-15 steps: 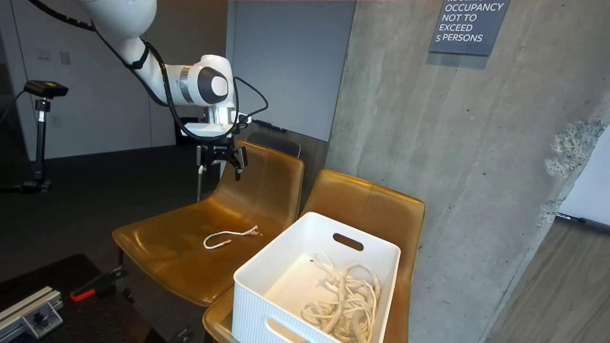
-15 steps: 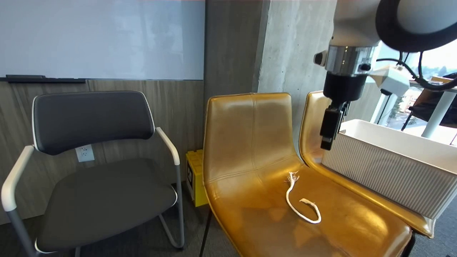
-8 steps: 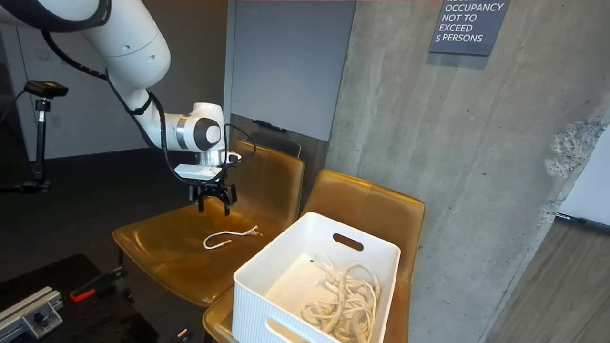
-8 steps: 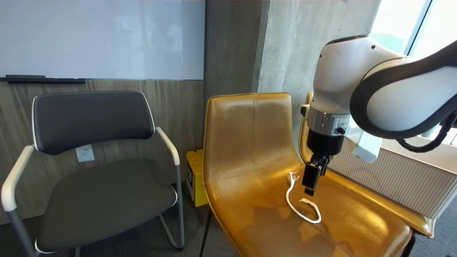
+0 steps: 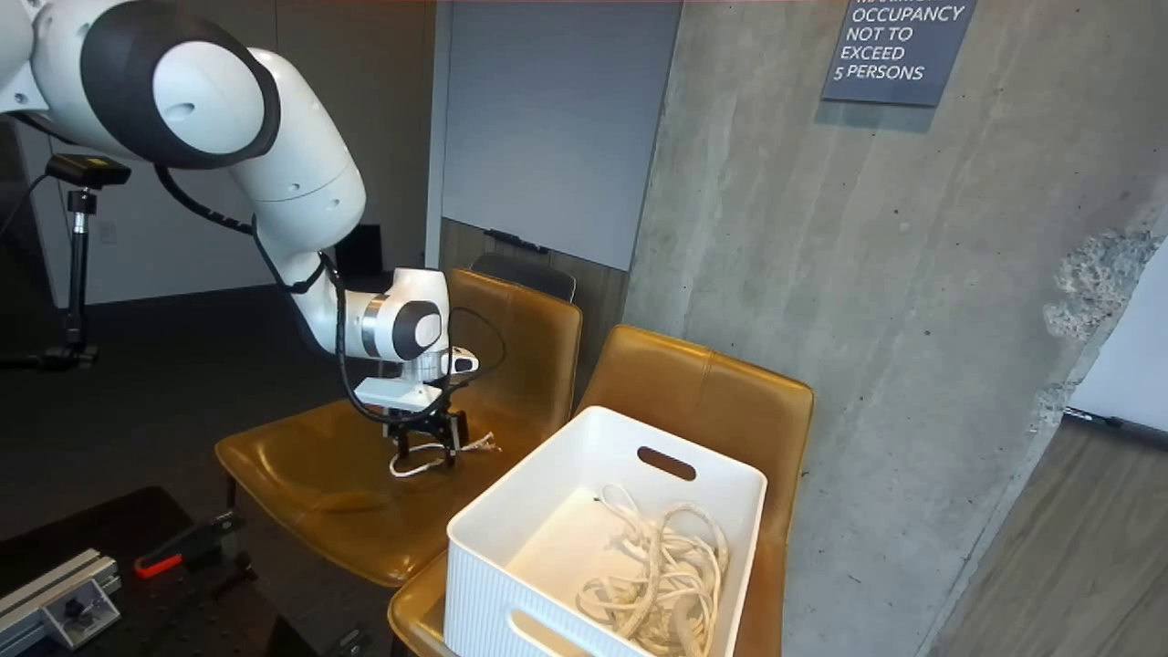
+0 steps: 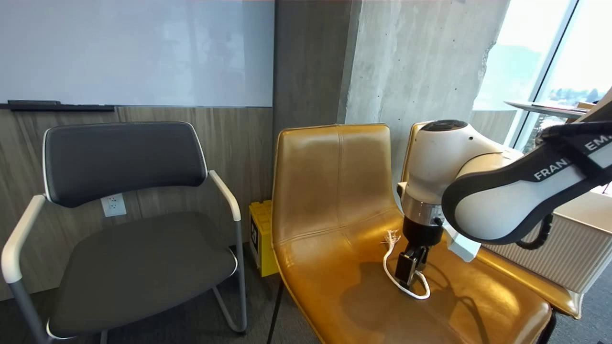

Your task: Put the ropes inside the white basket then remove the ropes

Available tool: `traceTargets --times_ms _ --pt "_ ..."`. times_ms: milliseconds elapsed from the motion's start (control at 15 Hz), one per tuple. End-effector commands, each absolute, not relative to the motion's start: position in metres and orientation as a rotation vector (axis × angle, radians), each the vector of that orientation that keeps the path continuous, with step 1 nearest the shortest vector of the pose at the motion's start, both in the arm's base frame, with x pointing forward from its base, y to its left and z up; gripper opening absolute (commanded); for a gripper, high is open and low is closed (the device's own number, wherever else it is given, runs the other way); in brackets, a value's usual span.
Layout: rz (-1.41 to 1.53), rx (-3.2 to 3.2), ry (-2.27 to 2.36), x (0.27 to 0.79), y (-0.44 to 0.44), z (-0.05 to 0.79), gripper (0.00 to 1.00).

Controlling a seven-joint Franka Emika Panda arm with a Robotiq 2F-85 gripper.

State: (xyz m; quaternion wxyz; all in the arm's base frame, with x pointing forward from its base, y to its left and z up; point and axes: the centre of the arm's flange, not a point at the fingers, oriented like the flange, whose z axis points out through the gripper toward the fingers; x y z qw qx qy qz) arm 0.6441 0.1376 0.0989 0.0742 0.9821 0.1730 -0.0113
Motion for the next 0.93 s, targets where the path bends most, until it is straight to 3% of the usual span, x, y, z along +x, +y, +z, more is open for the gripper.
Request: traceTargets --times_ms 0,200,267,400,867 --pt "-0.014 2.987 0.515 0.657 0.155 0.088 1.0" --pt "-0.029 3.007 0.522 0.653 0.166 0.08 0.97" --pt "-0.035 3.013 0.52 0.652 0.168 0.078 0.74" --pt "-0.046 3.012 0.515 0.652 0.166 0.075 0.69" --pt "-0.056 3.018 0.498 0.657 0.16 0.077 0.17"
